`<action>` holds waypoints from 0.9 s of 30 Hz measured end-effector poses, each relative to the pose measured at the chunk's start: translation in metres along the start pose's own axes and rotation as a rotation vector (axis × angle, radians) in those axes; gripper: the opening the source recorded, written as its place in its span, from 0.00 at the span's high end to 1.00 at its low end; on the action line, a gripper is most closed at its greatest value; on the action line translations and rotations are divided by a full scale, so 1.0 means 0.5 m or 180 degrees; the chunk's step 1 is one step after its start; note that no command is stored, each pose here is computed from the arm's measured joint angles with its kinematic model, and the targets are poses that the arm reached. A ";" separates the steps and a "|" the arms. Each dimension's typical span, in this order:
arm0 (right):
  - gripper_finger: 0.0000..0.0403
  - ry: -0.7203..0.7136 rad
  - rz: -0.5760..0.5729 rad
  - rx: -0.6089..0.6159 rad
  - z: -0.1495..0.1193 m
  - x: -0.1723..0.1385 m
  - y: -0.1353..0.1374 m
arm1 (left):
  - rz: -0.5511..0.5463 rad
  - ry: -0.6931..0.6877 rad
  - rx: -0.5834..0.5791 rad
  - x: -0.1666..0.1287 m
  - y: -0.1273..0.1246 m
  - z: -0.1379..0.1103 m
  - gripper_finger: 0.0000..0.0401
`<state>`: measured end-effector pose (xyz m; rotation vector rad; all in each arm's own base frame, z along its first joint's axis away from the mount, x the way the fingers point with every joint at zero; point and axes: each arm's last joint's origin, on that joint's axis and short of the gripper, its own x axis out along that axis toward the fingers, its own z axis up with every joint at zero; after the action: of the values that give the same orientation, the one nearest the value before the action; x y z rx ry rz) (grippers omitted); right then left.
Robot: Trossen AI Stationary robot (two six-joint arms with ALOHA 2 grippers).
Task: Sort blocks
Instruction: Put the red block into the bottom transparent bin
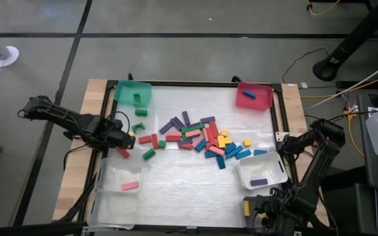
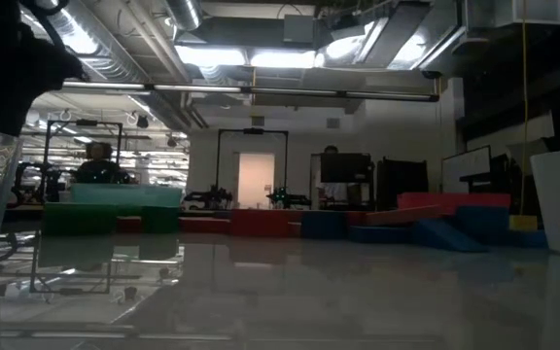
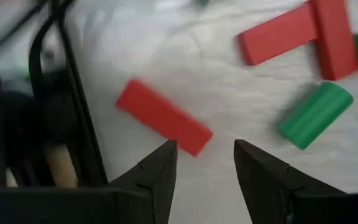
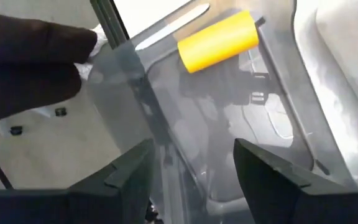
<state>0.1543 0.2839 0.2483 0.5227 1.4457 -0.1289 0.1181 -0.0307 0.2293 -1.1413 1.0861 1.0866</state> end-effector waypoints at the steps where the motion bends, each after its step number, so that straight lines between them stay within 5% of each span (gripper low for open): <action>1: 0.46 -0.0006 0.0003 0.0024 0.005 0.000 0.000 | 0.0024 0.0059 -0.0053 0.001 -0.001 -0.001 0.63; 9: 0.46 -0.0086 0.0008 0.0271 0.057 0.000 -0.006 | 0.0297 0.0496 -0.0746 0.010 -0.008 -0.011 0.63; 19: 0.46 -0.0183 -0.0009 0.0576 0.128 -0.001 -0.021 | 0.0602 0.0312 -0.1394 0.032 -0.025 -0.015 0.63; 27: 0.46 -0.0248 -0.0041 0.0379 0.149 -0.002 -0.028 | 0.0912 0.0090 -0.1556 0.062 -0.045 -0.021 0.63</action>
<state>0.2163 0.2404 0.2483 0.5992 1.3710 -0.2443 0.1438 -0.0409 0.2005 -1.4098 1.0562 1.6268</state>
